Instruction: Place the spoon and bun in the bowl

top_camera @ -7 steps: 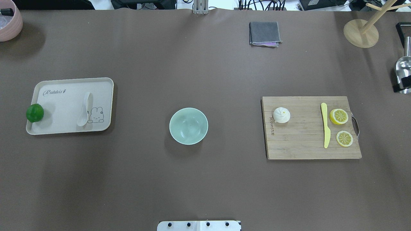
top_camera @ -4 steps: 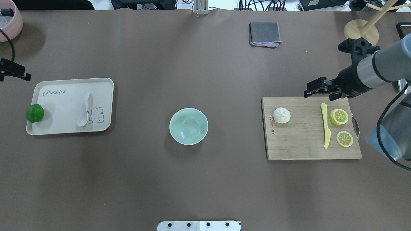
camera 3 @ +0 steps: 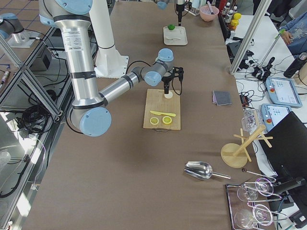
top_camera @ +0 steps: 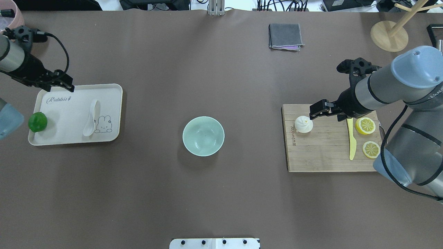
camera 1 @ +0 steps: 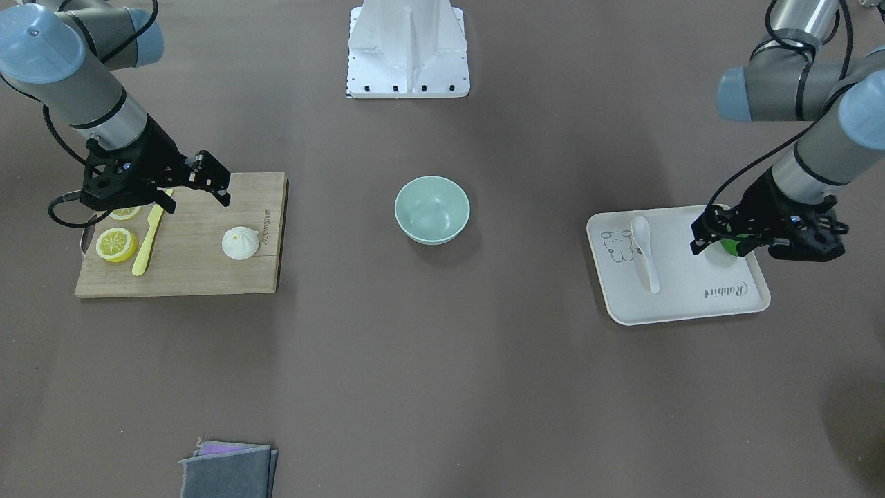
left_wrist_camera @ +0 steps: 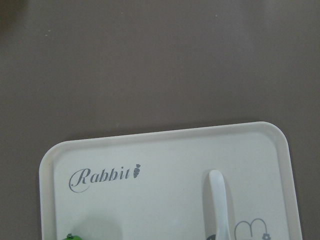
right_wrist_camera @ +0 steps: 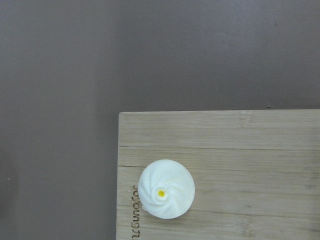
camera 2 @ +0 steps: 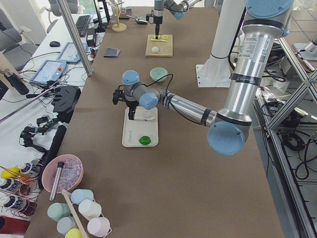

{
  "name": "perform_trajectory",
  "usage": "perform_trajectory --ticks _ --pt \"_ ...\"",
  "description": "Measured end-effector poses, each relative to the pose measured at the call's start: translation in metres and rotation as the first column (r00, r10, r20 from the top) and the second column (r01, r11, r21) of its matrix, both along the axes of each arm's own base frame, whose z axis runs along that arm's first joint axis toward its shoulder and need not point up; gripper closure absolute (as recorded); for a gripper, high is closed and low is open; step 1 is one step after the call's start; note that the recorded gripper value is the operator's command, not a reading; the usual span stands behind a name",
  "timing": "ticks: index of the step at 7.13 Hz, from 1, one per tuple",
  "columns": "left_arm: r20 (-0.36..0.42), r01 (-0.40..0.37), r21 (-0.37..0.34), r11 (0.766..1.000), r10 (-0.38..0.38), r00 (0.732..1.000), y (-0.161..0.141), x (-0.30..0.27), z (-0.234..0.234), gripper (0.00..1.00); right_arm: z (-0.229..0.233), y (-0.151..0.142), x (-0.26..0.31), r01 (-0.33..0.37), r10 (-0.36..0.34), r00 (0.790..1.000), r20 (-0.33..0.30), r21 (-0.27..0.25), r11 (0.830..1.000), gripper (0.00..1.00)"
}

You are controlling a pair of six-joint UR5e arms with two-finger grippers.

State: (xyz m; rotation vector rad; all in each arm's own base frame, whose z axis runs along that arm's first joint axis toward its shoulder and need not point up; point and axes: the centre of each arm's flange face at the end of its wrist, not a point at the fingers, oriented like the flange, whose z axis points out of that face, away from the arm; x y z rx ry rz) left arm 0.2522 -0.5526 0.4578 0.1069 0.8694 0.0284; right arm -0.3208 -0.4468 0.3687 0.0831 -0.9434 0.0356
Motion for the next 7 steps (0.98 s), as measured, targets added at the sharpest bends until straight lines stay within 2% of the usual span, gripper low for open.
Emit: perform_trajectory --ticks 2,7 --pt "0.023 -0.045 0.000 0.999 0.045 0.999 0.005 0.048 0.001 0.38 0.002 0.000 -0.007 0.007 -0.007 1.000 -0.016 -0.011 1.000 0.01" --pt "0.080 -0.090 -0.009 0.996 0.091 0.993 0.015 0.095 0.025 0.48 0.005 0.000 -0.011 0.012 -0.012 1.000 -0.022 -0.016 1.000 0.01"
